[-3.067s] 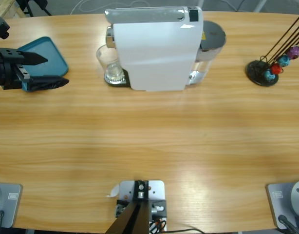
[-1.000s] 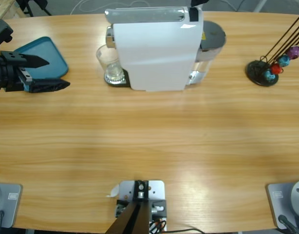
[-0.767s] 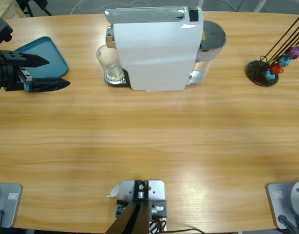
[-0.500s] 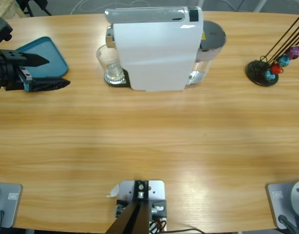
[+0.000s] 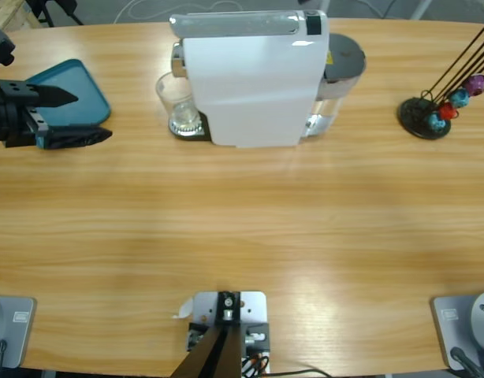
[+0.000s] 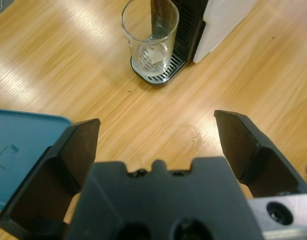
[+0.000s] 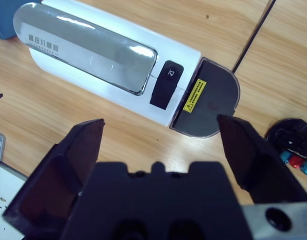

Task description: Pour coffee

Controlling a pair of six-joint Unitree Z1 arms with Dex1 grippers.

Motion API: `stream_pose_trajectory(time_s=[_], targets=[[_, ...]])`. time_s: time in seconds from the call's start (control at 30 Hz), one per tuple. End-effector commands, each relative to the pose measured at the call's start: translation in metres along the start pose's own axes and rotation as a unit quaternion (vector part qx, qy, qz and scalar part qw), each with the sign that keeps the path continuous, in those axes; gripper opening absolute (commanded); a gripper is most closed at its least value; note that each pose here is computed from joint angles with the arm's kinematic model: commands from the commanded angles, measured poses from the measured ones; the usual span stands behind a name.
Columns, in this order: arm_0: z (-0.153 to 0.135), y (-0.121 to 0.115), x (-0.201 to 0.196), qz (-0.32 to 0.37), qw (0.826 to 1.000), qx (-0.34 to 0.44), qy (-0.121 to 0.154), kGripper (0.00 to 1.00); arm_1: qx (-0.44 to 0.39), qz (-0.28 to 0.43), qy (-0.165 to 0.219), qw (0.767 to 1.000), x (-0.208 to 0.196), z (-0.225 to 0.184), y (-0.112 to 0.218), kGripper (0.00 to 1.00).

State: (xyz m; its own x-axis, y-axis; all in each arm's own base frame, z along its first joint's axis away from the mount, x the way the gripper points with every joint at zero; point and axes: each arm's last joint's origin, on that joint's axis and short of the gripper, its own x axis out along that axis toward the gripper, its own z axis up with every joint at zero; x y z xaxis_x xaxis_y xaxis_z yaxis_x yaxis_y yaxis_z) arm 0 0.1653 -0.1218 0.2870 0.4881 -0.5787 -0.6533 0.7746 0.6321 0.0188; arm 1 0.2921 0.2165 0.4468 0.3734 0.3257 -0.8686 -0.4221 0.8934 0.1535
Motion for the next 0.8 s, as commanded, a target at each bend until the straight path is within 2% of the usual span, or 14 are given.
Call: stream_pose_trajectory(time_s=[0.03, 0.17, 0.27, 0.43, 0.47, 0.53, 0.6, 0.7, 0.77, 0.8], targets=[[-0.013, -0.011, -0.011, -0.009, 1.000, 0.007, -0.007, 1.000, -0.005, 0.006, -0.016, 1.000, -0.040, -0.024, 0.003, 1.000], [-0.019, -0.014, -0.013, -0.013, 1.000, 0.004, -0.004, 1.000, -0.017, 0.016, -0.035, 0.999, -0.073, -0.067, 0.001, 1.000], [-0.024, -0.019, -0.019, -0.020, 1.000, 0.010, -0.004, 1.000, -0.009, 0.030, -0.059, 0.998, -0.093, -0.118, -0.011, 1.000], [-0.031, -0.026, -0.039, -0.020, 0.999, 0.020, -0.029, 1.000, -0.010, 0.036, -0.069, 0.997, -0.097, -0.193, -0.032, 1.000], [-0.034, -0.027, -0.041, -0.019, 0.999, 0.020, -0.030, 1.000, -0.017, 0.040, -0.084, 0.996, -0.091, -0.210, -0.037, 1.000], [-0.039, -0.027, -0.041, -0.019, 0.999, 0.019, -0.025, 1.000, -0.039, 0.038, -0.159, 0.986, -0.073, -0.250, -0.051, 1.000], [-0.042, -0.027, -0.037, -0.021, 1.000, 0.017, -0.015, 1.000, -0.118, 0.006, -0.222, 0.968, -0.061, -0.286, -0.066, 1.000], [-0.042, -0.025, -0.029, -0.018, 1.000, 0.014, -0.001, 1.000, -0.151, -0.001, -0.230, 0.961, -0.053, -0.321, -0.078, 0.991], [-0.040, -0.023, -0.022, -0.016, 1.000, 0.015, 0.003, 1.000, -0.154, -0.003, -0.242, 0.958, -0.057, -0.323, -0.079, 0.987], [-0.038, -0.023, -0.019, -0.016, 1.000, 0.014, 0.004, 1.000, -0.155, -0.005, -0.235, 0.959, -0.053, -0.323, -0.079, 0.984]])
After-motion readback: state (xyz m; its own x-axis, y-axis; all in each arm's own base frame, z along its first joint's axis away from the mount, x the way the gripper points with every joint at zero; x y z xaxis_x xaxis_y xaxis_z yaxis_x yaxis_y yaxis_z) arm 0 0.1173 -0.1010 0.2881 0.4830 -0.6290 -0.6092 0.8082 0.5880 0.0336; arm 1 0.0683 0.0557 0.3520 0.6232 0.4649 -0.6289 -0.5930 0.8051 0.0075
